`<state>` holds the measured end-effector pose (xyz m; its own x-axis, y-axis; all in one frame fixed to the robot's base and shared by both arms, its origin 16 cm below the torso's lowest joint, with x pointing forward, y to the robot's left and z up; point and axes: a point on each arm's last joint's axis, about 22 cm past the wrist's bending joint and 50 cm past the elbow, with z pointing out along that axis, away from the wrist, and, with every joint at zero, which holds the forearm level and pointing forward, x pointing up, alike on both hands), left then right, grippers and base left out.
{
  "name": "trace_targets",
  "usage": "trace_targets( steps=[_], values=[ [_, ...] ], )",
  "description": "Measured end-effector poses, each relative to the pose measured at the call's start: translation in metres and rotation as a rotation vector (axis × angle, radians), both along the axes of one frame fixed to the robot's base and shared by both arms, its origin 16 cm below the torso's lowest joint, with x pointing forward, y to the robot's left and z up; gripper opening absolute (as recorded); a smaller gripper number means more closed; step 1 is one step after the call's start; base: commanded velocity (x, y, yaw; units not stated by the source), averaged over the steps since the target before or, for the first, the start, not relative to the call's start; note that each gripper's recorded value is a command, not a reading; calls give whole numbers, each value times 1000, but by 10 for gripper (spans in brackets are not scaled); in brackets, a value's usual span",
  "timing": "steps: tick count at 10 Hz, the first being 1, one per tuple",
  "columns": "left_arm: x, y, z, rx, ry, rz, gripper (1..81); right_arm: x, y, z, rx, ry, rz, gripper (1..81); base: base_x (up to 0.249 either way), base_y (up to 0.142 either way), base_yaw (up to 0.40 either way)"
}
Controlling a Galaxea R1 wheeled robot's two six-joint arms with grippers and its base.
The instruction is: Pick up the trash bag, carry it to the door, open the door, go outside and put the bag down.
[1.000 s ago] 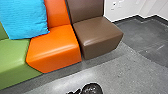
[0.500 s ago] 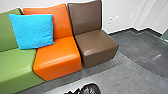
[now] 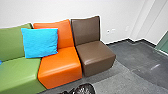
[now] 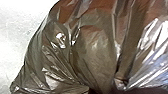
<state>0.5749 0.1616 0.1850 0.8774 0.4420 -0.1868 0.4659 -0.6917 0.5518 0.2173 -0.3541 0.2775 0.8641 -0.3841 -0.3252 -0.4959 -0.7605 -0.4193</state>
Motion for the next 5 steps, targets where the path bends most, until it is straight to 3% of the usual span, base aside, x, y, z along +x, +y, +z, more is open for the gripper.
trace_targets(
  steps=[3,5],
  values=[
    [2,12,78,-37,-61,-26,10,9,-3,37,-9,-66,5,811,0,0,0],
    [-18,60,100,1,-60,-2,10,10,11,54,14,-97,7,811,0,0,0]
  ],
)
